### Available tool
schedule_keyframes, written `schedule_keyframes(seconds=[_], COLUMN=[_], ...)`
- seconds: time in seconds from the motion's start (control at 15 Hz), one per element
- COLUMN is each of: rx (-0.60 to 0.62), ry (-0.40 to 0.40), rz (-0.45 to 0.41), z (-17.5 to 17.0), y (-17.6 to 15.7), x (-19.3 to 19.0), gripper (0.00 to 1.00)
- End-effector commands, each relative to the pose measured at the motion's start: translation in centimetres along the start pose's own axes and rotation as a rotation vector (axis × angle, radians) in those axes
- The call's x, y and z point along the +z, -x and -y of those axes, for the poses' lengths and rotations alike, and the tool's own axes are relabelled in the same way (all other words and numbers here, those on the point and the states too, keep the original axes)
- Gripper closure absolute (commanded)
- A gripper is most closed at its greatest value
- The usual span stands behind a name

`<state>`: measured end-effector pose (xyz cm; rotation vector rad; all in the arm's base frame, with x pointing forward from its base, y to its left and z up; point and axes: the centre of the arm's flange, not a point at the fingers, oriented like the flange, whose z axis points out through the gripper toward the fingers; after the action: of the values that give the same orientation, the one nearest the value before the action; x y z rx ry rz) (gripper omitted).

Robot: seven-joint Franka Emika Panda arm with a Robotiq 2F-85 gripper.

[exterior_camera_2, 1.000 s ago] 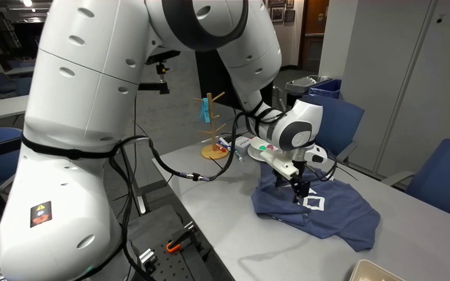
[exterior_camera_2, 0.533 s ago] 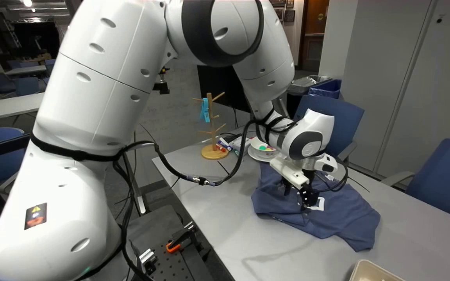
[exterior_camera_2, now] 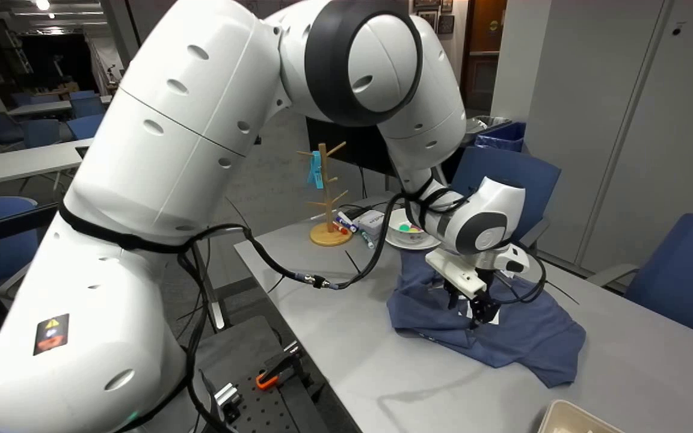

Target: Unfold the blue t-shirt

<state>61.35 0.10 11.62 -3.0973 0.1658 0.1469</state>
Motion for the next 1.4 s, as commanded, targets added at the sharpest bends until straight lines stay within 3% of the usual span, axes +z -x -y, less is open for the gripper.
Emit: schedule_keyframes(seconds=[0.0,0.47,0.87,1.13,1.33], rx=[0.001,0.001,-0.057,-0.235,-0.381], ry=[-0.024,-0.016,0.011,0.059,0.039], rz=[-0.002,-0.017,-0.014,0.078,0.155], z=[-0.7,-0.3,1.3,4.0,7.7], y=[-1.4,-1.4,1.8,7.3,11.8], x=[0.6,-0.1,-5.0,-10.1,-12.5], gripper=[0.49,0.99,0.99,0.99,0.99])
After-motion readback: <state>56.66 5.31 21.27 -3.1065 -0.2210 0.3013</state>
